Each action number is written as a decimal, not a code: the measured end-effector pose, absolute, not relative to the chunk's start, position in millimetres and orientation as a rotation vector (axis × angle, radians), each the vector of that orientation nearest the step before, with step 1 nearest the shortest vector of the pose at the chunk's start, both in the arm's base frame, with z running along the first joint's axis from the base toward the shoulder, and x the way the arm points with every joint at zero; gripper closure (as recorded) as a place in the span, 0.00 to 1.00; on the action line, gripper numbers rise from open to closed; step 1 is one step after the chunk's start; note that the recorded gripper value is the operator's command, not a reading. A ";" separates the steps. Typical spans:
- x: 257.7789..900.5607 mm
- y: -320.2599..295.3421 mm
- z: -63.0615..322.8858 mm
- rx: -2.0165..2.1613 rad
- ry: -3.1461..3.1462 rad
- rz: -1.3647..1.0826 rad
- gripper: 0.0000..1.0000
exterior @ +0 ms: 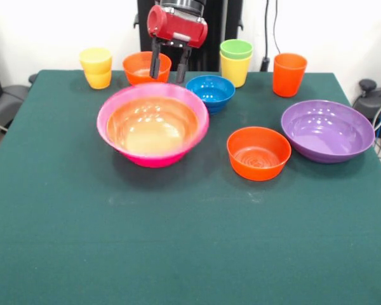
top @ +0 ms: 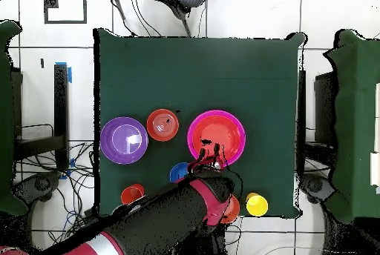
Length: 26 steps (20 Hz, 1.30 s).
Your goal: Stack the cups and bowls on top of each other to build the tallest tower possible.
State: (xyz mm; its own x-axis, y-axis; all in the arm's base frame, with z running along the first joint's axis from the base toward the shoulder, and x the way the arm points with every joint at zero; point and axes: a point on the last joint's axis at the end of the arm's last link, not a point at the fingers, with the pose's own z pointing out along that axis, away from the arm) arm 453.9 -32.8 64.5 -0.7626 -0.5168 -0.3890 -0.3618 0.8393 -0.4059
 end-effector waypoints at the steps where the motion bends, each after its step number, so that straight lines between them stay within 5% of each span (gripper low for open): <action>1: 453.6 -33.3 66.8 -0.657 2.517 -0.429 0.00; 26: 405.8 -48.0 103.2 -1.275 2.568 -0.290 0.00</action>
